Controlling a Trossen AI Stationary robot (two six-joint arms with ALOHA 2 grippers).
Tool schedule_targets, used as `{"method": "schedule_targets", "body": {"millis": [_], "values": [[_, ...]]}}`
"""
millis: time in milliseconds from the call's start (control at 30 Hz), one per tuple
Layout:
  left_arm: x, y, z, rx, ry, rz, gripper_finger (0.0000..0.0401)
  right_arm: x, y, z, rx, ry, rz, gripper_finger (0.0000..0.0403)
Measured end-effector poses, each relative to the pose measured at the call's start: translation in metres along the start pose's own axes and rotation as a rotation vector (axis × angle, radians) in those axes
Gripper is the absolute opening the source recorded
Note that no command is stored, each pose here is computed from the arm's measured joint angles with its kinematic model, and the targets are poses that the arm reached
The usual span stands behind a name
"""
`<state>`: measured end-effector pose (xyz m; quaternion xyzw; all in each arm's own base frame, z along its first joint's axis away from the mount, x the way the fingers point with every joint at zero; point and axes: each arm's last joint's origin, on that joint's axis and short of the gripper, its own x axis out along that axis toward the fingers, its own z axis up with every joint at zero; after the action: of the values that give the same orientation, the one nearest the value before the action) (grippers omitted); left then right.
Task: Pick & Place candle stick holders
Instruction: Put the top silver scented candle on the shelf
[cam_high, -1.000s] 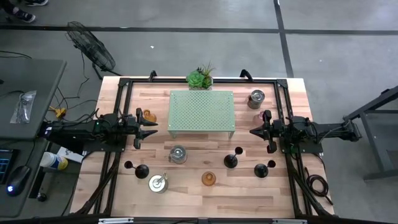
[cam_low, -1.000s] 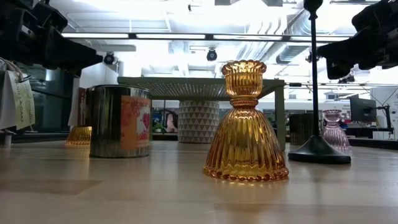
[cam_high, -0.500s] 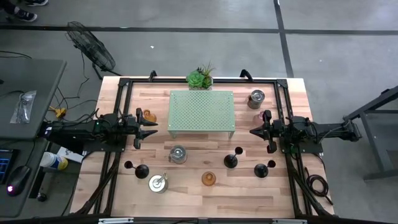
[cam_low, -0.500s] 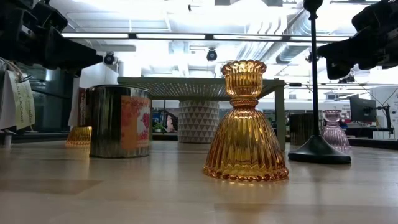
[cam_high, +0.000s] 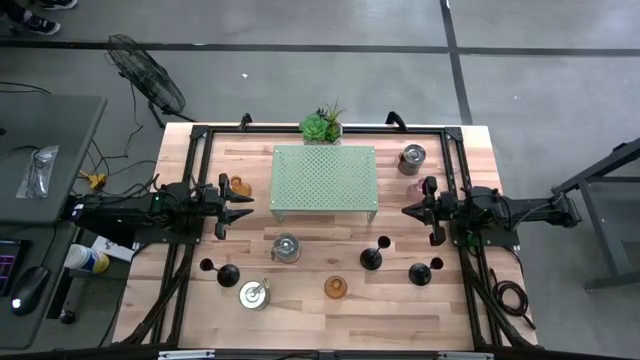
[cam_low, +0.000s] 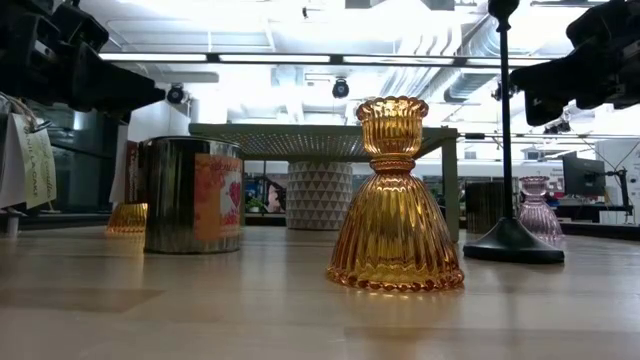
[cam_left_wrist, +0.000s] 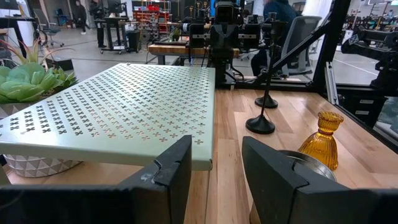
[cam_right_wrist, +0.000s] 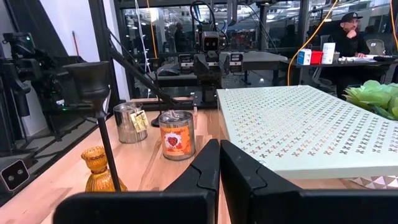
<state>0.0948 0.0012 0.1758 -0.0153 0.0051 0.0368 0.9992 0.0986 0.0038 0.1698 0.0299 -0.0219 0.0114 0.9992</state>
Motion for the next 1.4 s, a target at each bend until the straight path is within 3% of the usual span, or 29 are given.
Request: {"method": "schedule_targets", "body": {"millis": [167,367,667,900,1200,1400], "values": [[0.000,0.000,0.000,0.000,0.000,0.000,0.0138,-0.001,0.000,0.006,0.054,-0.007,-0.001,0.0004],[0.000,0.000,0.000,0.000,0.000,0.000,0.0138,-0.005,-0.004,0.036,0.152,-0.009,-0.056,0.0004],[0.000,0.000,0.000,0.000,0.000,0.000,0.0138,-0.003,-0.015,0.089,0.448,0.019,-0.235,0.0004],[0.000,0.000,0.000,0.000,0.000,0.001,0.0138,0.008,-0.027,0.112,0.646,0.118,-0.357,0.0004],[0.000,0.000,0.000,0.000,0.000,0.000,0.0138,0.026,-0.046,0.133,0.612,0.314,-0.462,0.0004],[0.000,0.000,0.000,0.000,0.000,0.000,0.0138,0.035,-0.060,0.141,0.622,0.402,-0.616,0.0004]]}}
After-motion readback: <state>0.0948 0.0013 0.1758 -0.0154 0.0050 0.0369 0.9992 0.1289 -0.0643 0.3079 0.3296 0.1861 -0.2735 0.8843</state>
